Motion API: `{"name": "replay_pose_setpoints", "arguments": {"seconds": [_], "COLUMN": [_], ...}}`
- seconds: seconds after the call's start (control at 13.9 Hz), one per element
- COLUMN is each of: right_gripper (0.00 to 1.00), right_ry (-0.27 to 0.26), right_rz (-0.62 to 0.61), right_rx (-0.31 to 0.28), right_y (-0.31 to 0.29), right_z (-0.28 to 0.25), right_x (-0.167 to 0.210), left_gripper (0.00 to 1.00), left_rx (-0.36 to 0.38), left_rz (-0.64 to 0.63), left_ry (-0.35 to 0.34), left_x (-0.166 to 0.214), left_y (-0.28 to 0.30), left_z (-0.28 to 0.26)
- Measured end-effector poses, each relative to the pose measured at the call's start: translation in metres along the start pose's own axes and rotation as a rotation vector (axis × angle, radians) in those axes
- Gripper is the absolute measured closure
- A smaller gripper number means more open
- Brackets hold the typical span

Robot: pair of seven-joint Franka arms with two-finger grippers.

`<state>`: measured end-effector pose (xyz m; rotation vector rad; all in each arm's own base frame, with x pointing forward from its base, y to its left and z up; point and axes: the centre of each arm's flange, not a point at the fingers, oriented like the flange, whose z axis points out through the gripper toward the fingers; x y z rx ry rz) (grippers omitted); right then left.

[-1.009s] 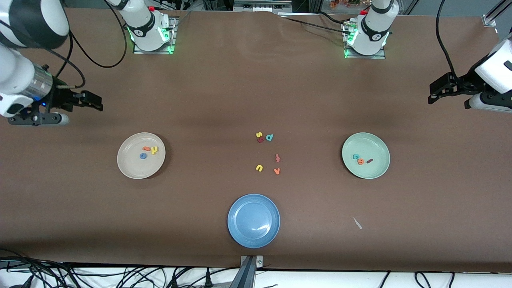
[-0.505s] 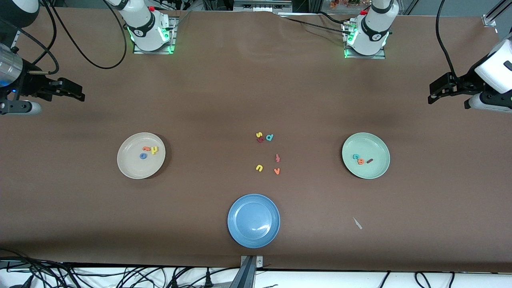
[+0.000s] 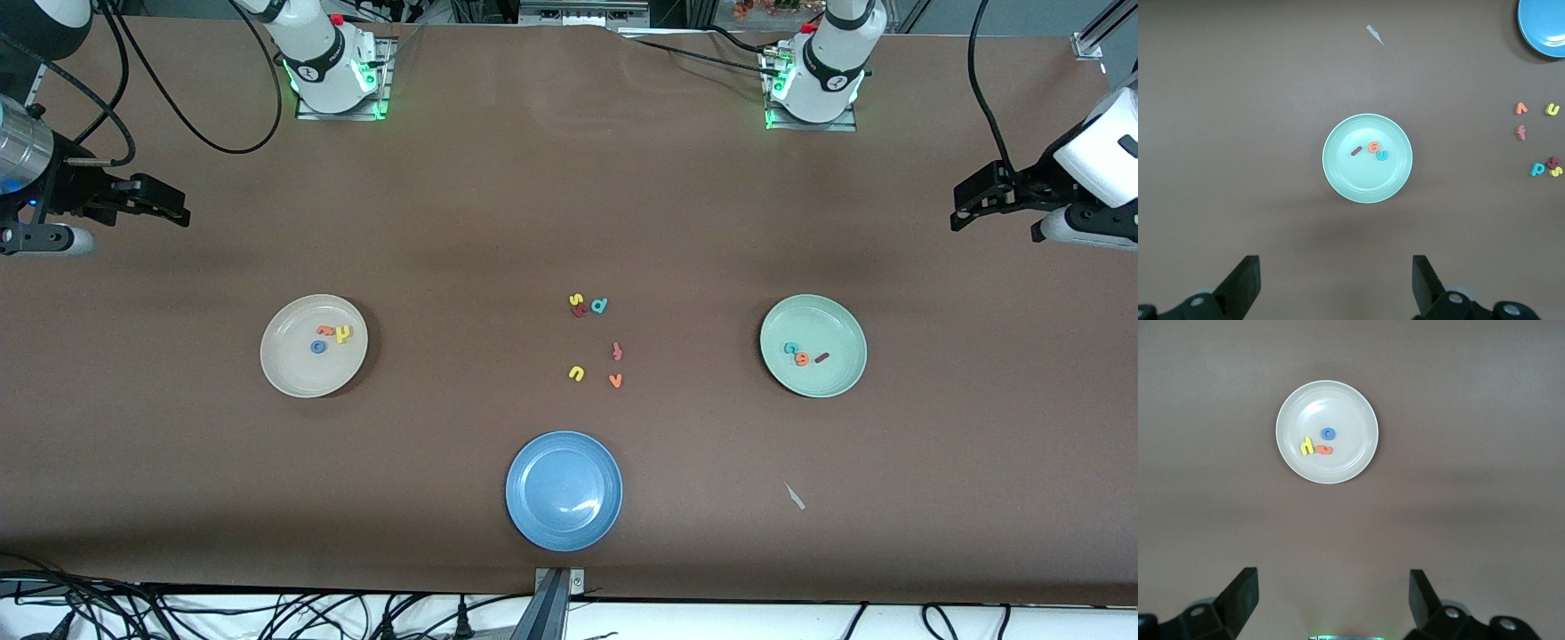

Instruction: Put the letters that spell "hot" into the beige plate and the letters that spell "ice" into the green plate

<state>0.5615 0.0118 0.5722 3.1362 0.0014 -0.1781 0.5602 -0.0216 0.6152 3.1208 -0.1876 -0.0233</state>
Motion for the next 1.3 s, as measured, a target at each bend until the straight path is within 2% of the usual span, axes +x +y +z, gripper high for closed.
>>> {"name": "replay_pose_setpoints", "arguments": {"seconds": [1.3], "right_gripper": [0.00], "right_ry": [0.001], "right_rz": [0.003], "right_rx": [-0.004], "right_y": [-0.0050], "right_z": [-0.0003], "right_x": [0.0059], "left_gripper": [0.00], "left_rx": [0.000], "left_rz": [0.002], "left_ry": [0.000], "left_x": [0.0001], "left_y": [0.0012], "left_z": [0.0000]}}
